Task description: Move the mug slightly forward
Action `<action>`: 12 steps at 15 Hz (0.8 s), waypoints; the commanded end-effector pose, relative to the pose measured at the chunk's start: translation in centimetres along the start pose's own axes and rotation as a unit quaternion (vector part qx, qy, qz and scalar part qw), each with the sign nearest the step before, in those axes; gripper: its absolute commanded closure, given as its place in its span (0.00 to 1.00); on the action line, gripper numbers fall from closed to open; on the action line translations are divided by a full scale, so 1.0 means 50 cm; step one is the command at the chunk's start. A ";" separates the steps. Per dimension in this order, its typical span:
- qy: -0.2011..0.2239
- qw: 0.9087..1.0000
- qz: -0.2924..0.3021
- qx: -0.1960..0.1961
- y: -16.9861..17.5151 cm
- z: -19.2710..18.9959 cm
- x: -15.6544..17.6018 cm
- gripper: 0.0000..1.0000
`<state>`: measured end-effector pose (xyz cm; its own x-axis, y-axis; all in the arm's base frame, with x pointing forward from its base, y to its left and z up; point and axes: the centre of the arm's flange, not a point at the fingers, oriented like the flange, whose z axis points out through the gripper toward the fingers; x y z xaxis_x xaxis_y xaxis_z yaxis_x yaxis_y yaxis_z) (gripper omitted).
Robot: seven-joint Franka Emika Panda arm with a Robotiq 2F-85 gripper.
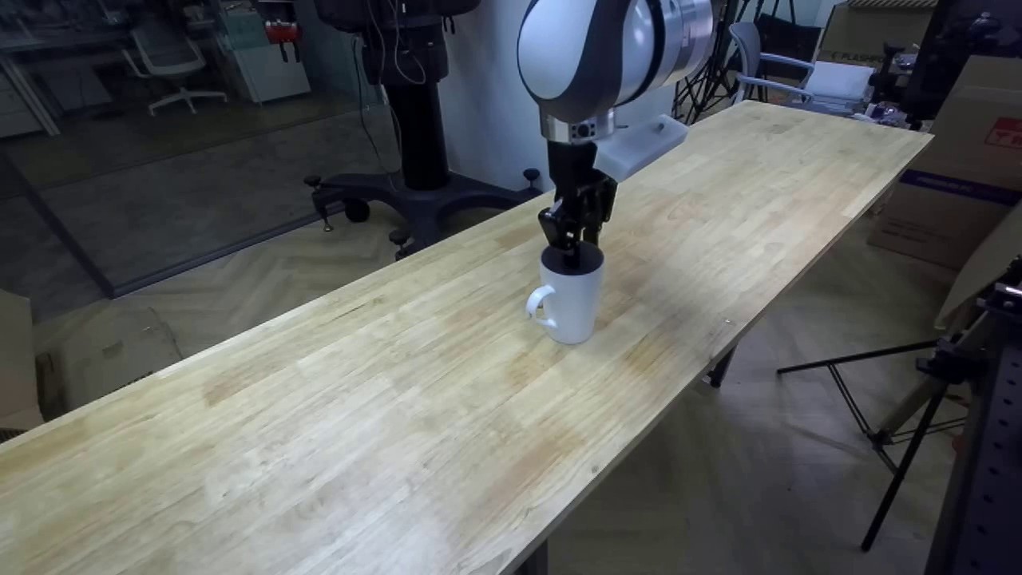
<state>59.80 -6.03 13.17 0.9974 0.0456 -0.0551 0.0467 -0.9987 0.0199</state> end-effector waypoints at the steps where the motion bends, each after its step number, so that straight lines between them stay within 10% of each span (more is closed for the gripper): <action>1: -0.016 1.000 -0.003 -0.001 -0.017 -0.009 0.014 0.89; 12: -0.023 1.000 0.000 -0.005 -0.033 -0.007 0.004 0.98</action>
<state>59.73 -4.58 13.21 0.9897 0.0809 -0.1185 0.0823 -0.9966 0.0064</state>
